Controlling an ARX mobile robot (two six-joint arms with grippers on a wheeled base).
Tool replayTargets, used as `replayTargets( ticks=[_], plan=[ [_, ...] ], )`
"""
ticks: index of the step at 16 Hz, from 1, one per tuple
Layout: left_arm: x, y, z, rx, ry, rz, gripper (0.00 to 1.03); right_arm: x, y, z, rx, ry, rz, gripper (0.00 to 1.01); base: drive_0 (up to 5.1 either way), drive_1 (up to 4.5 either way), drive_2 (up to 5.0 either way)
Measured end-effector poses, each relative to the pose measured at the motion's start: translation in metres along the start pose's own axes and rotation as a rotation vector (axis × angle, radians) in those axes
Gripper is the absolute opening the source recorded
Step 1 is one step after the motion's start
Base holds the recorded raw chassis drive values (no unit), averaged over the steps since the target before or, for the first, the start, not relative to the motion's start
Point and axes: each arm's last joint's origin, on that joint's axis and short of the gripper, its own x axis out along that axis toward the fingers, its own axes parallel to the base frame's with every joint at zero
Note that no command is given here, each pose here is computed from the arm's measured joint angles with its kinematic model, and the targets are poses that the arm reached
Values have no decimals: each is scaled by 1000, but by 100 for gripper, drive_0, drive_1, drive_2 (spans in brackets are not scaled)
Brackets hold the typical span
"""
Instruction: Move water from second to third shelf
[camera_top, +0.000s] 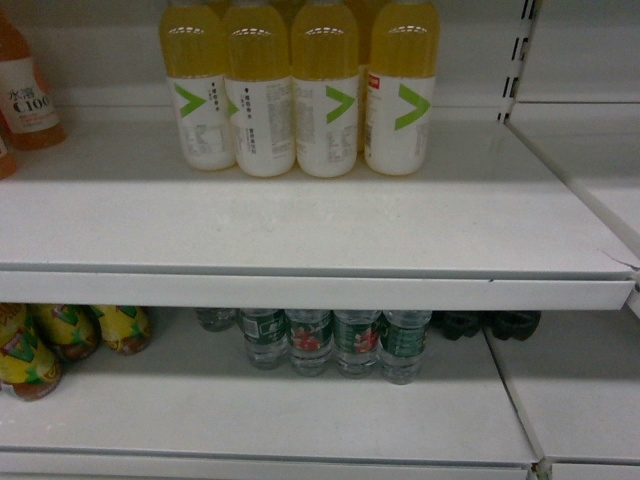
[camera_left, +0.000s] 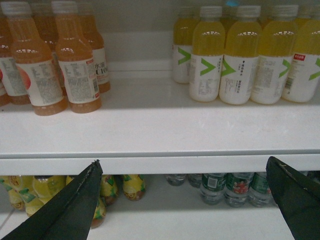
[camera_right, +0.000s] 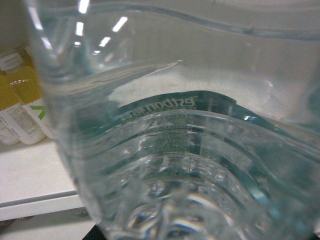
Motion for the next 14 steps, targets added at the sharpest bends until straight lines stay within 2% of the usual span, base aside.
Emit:
replayTargets(
  ticks=[2, 6, 14],
  plan=[
    [0, 0, 0, 0, 1, 1, 98, 0, 0, 0, 1, 3, 0, 40, 0, 0, 0],
    [0, 0, 0, 0, 3, 2, 98, 0, -1, -1, 4, 9, -15, 40, -448, 141, 338],
    [0, 0, 0, 0, 5, 2, 98, 0, -1, -1, 2, 5, -10, 40, -469, 137, 352]
  ],
)
